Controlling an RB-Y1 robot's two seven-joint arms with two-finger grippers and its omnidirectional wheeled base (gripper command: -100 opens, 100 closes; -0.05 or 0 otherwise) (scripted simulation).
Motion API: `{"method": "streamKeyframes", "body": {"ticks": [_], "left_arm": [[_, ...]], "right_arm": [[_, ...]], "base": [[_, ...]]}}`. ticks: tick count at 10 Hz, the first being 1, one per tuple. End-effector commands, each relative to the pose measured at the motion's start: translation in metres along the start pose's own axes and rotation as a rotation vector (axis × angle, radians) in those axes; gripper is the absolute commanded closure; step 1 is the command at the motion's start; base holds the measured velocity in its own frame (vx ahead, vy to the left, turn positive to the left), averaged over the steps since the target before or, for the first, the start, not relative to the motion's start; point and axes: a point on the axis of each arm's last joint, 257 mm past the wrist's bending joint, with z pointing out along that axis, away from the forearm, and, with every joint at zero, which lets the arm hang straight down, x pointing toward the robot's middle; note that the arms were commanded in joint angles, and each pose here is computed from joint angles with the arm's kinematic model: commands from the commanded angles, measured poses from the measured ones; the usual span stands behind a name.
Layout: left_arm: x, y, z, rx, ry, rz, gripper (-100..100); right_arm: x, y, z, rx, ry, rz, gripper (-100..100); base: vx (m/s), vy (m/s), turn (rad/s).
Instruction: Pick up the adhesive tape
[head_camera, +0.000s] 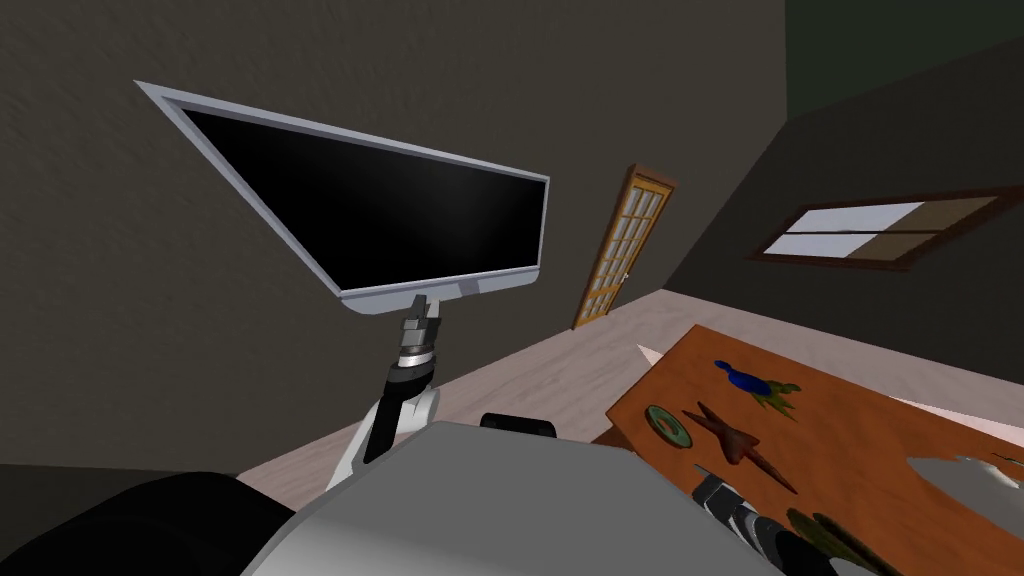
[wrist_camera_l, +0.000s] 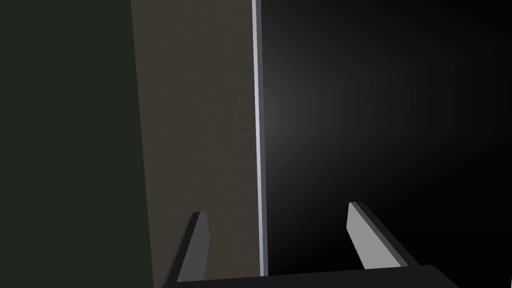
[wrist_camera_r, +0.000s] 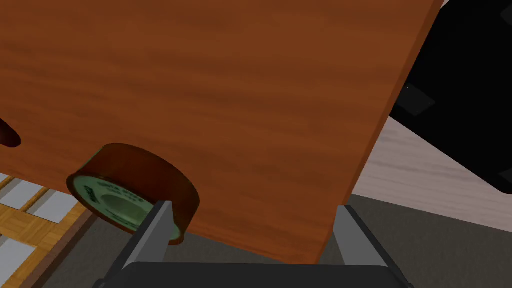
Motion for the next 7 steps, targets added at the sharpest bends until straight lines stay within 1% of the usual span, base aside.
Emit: {"method": "streamKeyframes", "body": {"ticks": [1, 2, 3, 5, 6, 7], "left_arm": [[0.0, 0.0, 0.0, 0.0, 0.0, 0.0, 0], [0.0, 0.0, 0.0, 0.0, 0.0, 0.0, 0], [0.0, 0.0, 0.0, 0.0, 0.0, 0.0, 0], [0.0, 0.0, 0.0, 0.0, 0.0, 0.0, 0], [0.0, 0.0, 0.0, 0.0, 0.0, 0.0, 0], [0.0, 0.0, 0.0, 0.0, 0.0, 0.0, 0]], "right_arm": [[0.031, -0.015, -0.013, 0.004, 0.076, -0.086, -100], [0.045, -0.021, -0.018, 0.001, 0.111, -0.136, -100], [0.049, -0.022, -0.02, 0.004, 0.119, -0.134, -100], [0.079, -0.032, -0.033, -0.005, 0.194, -0.215, -100], [0.104, -0.037, -0.044, -0.021, 0.252, -0.279, -100], [0.113, -0.037, -0.049, -0.031, 0.275, -0.305, -100]], "base": [[0.105, 0.028, 0.239], [0.13, 0.026, 0.188], [0.102, 0.014, 0.056], [0.1, 0.025, 0.121], [0.182, 0.009, 0.199], [0.159, 0.014, 0.146]]}}
